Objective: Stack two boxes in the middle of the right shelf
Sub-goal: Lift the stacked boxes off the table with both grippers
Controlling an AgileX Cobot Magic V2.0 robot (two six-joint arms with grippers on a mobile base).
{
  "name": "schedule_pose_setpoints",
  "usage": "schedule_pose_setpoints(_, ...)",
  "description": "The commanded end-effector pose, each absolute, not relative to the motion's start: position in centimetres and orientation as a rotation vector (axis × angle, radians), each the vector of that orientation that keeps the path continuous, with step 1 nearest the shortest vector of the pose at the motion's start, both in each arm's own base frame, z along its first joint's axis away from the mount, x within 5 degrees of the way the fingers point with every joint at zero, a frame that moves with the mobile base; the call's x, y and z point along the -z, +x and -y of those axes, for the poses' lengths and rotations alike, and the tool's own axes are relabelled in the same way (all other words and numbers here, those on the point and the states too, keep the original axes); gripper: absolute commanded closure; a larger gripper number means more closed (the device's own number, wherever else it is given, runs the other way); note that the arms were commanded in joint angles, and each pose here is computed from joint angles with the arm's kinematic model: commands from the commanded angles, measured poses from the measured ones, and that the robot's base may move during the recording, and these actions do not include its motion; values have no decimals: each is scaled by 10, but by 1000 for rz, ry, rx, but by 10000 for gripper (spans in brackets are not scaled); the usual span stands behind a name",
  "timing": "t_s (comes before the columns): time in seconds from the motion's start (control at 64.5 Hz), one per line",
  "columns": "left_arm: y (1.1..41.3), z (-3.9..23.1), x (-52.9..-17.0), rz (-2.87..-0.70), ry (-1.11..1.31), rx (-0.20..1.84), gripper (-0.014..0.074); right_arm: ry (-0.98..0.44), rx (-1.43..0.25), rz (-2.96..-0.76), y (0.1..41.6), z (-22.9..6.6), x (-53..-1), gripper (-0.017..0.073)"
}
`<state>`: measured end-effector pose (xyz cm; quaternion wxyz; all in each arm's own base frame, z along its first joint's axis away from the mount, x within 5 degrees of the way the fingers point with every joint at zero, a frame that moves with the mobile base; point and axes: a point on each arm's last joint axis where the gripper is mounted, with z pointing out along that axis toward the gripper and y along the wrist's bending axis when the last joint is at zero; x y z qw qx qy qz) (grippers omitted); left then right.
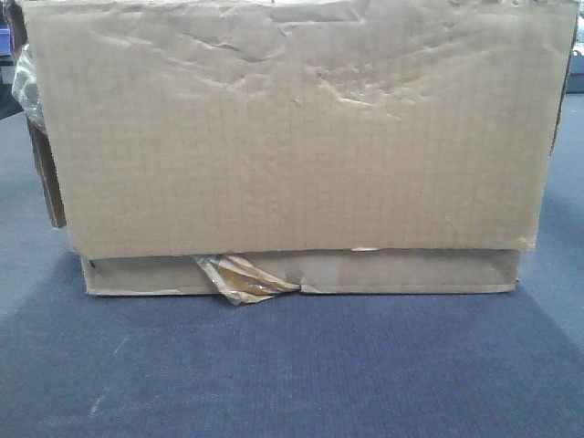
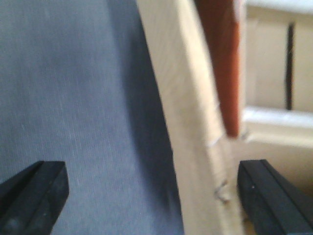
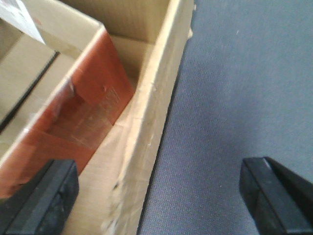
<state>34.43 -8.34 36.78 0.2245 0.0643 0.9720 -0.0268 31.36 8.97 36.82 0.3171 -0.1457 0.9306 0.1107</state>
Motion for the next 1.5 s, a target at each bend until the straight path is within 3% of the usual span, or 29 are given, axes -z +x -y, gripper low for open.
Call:
schedule_pose_setpoints(0.0, 341, 83, -363, -2697, 188, 77, -6, -382, -290, -2458, 322, -91, -362, -10)
schedule_pose_setpoints(0.341, 351, 86, -342, -2758, 186, 65, -1, -385, -288, -2554, 344, -97, -328, -7)
schedule_pose_setpoints(0.403, 351, 86, -342, -2758, 178, 66, 39, -384, -289, -2560, 344, -97, -326, 42)
schedule_pose_setpoints(0.465, 351, 86, -342, -2760, 151, 71, 124, -385, -289, -2564, 345, -97, -325, 135)
schedule_pose_setpoints(0.682, 351, 89, -342, -2756, 141, 112, 663, -387, -289, -2571, 344, -97, -325, 724)
schedule_pose_setpoints(0.698, 351, 89, -342, -2757, 140, 119, 703, -387, -289, -2573, 344, -97, -325, 726)
schedule_pose_setpoints(1.085, 342, 87, -360, -2701, 103, 147, 705, -389, -294, -2538, 333, -94, -341, 712)
schedule_pose_setpoints(1.488, 291, 74, -471, -2333, 92, 227, 705, -368, -321, -2212, 282, -84, -441, 712)
